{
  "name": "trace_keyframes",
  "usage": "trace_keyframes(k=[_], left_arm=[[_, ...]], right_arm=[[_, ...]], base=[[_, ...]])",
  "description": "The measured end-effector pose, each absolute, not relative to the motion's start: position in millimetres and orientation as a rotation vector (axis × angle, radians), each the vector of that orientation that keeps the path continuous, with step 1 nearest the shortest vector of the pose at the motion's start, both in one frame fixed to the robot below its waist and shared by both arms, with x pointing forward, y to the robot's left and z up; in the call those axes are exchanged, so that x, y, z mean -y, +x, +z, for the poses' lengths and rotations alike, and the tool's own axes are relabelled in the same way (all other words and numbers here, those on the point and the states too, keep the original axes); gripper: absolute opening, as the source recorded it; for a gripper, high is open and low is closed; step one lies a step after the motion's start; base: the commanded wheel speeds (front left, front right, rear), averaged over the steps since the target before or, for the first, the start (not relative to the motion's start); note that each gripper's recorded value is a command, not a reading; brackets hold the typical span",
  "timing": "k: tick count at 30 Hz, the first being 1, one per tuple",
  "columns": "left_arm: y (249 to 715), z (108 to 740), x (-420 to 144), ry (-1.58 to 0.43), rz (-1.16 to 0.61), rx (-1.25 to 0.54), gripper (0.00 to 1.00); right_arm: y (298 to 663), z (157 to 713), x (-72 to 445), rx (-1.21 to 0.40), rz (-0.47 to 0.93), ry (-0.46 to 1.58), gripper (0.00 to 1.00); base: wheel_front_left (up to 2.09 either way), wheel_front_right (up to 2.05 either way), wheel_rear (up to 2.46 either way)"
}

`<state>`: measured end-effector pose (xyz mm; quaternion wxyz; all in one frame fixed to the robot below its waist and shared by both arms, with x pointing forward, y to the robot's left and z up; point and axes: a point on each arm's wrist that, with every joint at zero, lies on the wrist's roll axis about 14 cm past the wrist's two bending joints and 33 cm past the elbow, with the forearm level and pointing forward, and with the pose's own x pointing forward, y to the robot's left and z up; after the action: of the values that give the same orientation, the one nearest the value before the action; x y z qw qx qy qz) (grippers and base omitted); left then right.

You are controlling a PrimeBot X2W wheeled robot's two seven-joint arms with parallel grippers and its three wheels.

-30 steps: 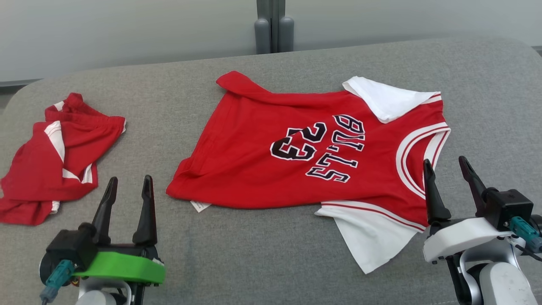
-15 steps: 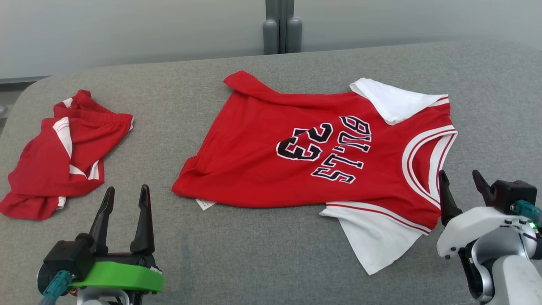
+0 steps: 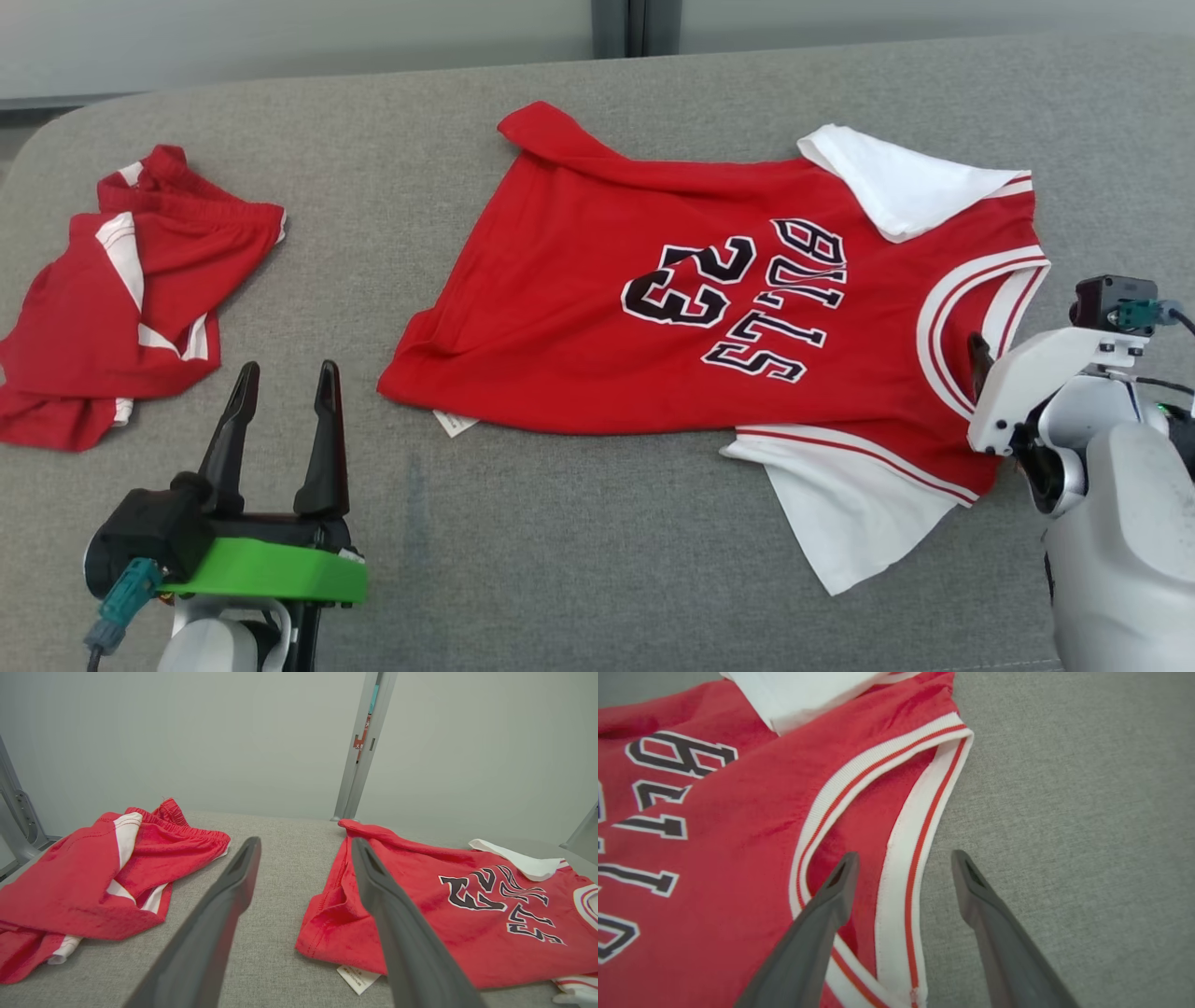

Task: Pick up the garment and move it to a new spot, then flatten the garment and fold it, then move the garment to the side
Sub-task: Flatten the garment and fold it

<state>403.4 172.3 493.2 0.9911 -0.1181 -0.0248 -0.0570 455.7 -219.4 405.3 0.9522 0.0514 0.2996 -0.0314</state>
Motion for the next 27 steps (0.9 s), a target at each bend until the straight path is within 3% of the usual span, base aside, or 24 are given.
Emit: trace_keyframes(k=[5, 6, 7, 13, 27], left_arm=[[407.7, 491.5, -179.2, -0.230, -0.096, 0.049, 1.00], [407.7, 490.9, -180.7, -0.229, -0.092, 0.048, 1.00], [407.5, 490.3, -182.4, -0.228, -0.086, 0.046, 1.00], [410.0, 488.8, -188.8, -0.223, -0.067, 0.045, 1.00], [407.7, 490.1, -202.5, -0.218, -0.026, 0.048, 1.00]], right_arm=[[464.6, 379.4, 222.2, -0.722, -0.085, 0.114, 1.00], [465.8, 376.2, 220.1, -0.734, -0.082, 0.117, 0.73], [469.1, 374.5, 218.0, -0.738, -0.079, 0.123, 0.00], [503.5, 391.1, 228.2, -0.625, -0.085, 0.060, 0.00], [614.4, 509.5, 228.1, -0.176, -0.038, -0.109, 0.00]], base=[[0.00, 0.00, 0.00], [0.00, 0.00, 0.00], [0.00, 0.00, 0.00], [0.00, 0.00, 0.00], [0.00, 0.00, 0.00]])
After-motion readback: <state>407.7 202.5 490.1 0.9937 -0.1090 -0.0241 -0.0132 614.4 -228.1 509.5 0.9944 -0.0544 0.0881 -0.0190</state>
